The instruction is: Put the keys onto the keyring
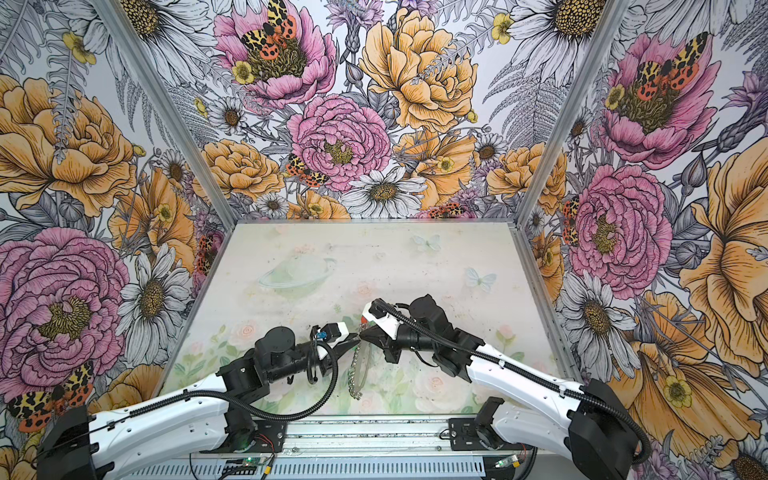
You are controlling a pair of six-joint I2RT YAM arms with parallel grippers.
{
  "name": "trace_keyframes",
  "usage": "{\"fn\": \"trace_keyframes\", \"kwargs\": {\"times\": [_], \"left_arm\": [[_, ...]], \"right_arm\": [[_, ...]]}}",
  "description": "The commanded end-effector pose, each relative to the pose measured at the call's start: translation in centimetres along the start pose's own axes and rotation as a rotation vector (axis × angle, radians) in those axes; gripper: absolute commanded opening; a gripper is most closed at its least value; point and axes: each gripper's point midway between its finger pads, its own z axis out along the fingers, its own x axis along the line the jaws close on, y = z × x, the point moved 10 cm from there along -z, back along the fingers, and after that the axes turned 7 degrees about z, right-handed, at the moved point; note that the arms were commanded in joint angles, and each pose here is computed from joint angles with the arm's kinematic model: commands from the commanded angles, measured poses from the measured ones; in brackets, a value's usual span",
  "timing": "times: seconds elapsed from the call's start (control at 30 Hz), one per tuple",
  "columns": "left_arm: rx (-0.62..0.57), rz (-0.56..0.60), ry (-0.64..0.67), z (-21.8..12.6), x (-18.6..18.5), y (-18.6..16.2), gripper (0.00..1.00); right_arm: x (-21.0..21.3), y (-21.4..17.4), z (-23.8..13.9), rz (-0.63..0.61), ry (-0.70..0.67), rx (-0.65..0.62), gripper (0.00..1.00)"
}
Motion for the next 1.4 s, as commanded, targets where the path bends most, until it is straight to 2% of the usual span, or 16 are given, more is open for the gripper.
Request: {"fn": "trace_keyframes", "kwargs": {"times": [0.0,0.17,0.3,0.5,0.9,1.37], "left_arm": [[-0.02,-0.021,0.019,-0.24,0.13,-0.19,0.21],[-0.012,-0.031,0.026,-0.21,0.24,-0.41,0.21],[-0.007,-0.033,0.031,-0.2,0.33,-0.53,0.17],[-0.005,-0.039,0.039,-0.19,0.44,-0.7,0.16],[0.004,-0.051,0.003,0.27,0.24,-0.92,0.08],[-0.011,-0.052,-0.055,0.49,-0.08,-0.64,0.18]], "right_arm": [[0.27,2.01,-0.52,-0.041,0.005,-0.134,0.0],[0.38,2.09,-0.84,-0.051,0.0,-0.168,0.0],[0.37,2.05,-1.05,-0.056,-0.012,-0.178,0.0],[0.45,2.1,-1.27,-0.06,-0.015,-0.198,0.0],[0.46,2.4,-1.36,-0.048,-0.013,-0.26,0.0],[-0.09,2.26,-0.99,-0.009,-0.04,-0.314,0.0]]}}
